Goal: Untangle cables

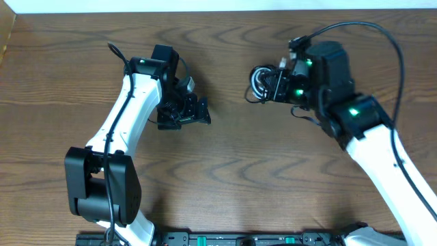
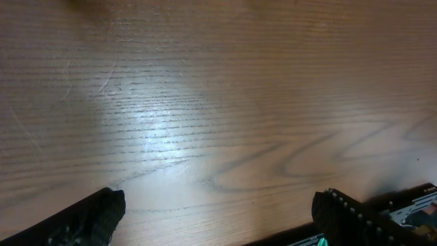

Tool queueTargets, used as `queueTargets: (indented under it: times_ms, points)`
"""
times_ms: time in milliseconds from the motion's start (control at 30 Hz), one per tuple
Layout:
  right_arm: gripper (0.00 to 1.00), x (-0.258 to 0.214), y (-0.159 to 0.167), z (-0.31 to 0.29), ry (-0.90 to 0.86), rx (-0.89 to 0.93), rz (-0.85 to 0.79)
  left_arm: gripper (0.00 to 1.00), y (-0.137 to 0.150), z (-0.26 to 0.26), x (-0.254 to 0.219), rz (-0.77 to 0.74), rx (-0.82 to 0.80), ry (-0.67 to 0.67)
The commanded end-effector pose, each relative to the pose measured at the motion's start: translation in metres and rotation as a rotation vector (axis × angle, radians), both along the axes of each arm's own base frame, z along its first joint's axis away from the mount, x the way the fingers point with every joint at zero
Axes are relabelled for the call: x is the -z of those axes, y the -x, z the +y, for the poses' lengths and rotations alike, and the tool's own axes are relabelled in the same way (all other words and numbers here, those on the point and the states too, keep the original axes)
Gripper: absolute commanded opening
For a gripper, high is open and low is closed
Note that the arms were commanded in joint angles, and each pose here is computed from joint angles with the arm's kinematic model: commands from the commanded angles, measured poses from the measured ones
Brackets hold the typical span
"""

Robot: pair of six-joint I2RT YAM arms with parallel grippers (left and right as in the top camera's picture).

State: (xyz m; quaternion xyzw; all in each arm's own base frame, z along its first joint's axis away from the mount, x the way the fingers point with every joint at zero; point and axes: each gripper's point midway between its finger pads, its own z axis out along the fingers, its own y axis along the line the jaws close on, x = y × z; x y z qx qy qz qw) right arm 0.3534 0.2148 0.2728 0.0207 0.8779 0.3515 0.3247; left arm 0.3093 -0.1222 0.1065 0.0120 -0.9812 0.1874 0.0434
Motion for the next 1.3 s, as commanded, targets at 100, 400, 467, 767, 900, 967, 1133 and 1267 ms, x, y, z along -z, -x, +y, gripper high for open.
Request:
queueTargets:
  times_ms: [100,400,467,767,900,967,1133,1267]
  points:
    - [0.01,-0.023,0.02,0.023,-0.019,-0.093,-0.071,0.93,0.003,0.001,0.005,0.022,-0.008,-0.01]
    - [0.01,0.053,0.018,0.027,0.15,-0.061,0.118,0.93,0.026,-0.012,-0.004,0.154,-0.069,0.07]
    - [0.01,0.06,0.021,0.035,0.127,-0.102,0.154,0.93,0.031,-0.013,-0.006,0.181,-0.071,0.077]
    - [0.01,0.05,0.038,0.057,0.011,-0.239,0.191,0.94,0.045,-0.065,-0.054,0.152,0.118,0.528]
    - [0.01,0.038,0.053,0.073,-0.067,-0.368,0.183,0.94,0.033,-0.068,-0.052,0.084,0.136,0.537]
    - [0.01,0.035,0.055,0.075,-0.082,-0.388,0.181,0.93,0.028,-0.068,-0.052,0.059,0.143,0.539]
    - [0.01,0.032,0.057,0.077,-0.101,-0.405,0.183,0.93,0.015,-0.068,-0.047,-0.014,0.165,0.521]
    - [0.01,0.016,0.066,0.085,-0.167,-0.507,0.142,0.93,0.008,-0.05,-0.027,-0.05,0.18,0.365]
